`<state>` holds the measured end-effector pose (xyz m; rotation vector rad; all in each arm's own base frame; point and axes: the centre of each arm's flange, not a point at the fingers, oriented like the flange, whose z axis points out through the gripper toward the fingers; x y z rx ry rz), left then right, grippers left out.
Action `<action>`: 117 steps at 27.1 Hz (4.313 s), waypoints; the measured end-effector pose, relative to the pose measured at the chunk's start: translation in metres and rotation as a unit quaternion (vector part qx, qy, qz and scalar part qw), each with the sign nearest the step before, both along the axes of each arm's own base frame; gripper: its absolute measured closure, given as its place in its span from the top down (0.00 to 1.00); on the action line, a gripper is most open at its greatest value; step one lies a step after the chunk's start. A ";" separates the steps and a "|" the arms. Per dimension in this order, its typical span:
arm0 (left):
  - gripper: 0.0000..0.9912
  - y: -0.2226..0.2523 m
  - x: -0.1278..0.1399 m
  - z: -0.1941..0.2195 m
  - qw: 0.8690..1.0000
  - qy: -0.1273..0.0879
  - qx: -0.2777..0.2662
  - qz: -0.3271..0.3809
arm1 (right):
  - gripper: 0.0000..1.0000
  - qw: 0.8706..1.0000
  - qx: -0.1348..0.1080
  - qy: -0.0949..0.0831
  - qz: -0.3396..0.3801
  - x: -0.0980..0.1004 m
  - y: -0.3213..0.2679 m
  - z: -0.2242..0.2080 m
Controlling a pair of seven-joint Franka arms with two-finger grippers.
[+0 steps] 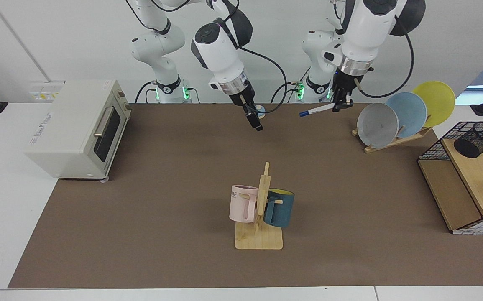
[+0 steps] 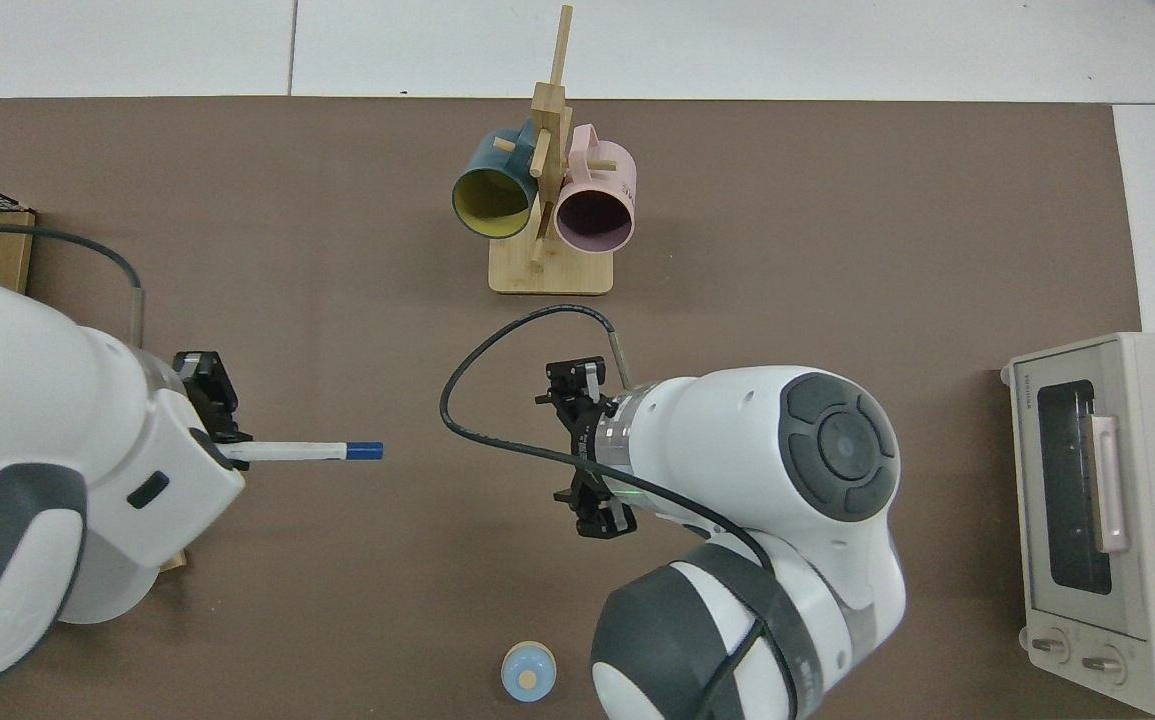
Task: Put markers into pen holder
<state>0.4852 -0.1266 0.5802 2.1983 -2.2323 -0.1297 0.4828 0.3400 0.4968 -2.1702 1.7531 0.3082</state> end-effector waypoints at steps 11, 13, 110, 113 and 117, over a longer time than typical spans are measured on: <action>0.18 0.137 0.027 0.006 0.993 -0.042 0.099 0.050 | 1.00 0.973 -0.087 -0.058 0.207 0.035 -0.158 0.034; 0.18 0.153 0.029 0.009 0.989 -0.048 0.128 0.052 | 1.00 0.963 -0.099 -0.068 0.241 0.040 -0.189 0.038; 1.00 0.207 0.123 -0.082 0.844 -0.009 0.103 0.527 | 1.00 0.755 -0.194 -0.106 0.617 0.036 -0.326 0.150; 1.00 0.177 0.121 -0.080 0.811 0.006 0.089 0.578 | 1.00 0.758 -0.191 -0.108 0.614 0.036 -0.329 0.150; 1.00 0.136 0.113 -0.056 0.780 -0.002 0.071 0.621 | 1.00 0.747 -0.187 -0.112 0.628 0.036 -0.333 0.150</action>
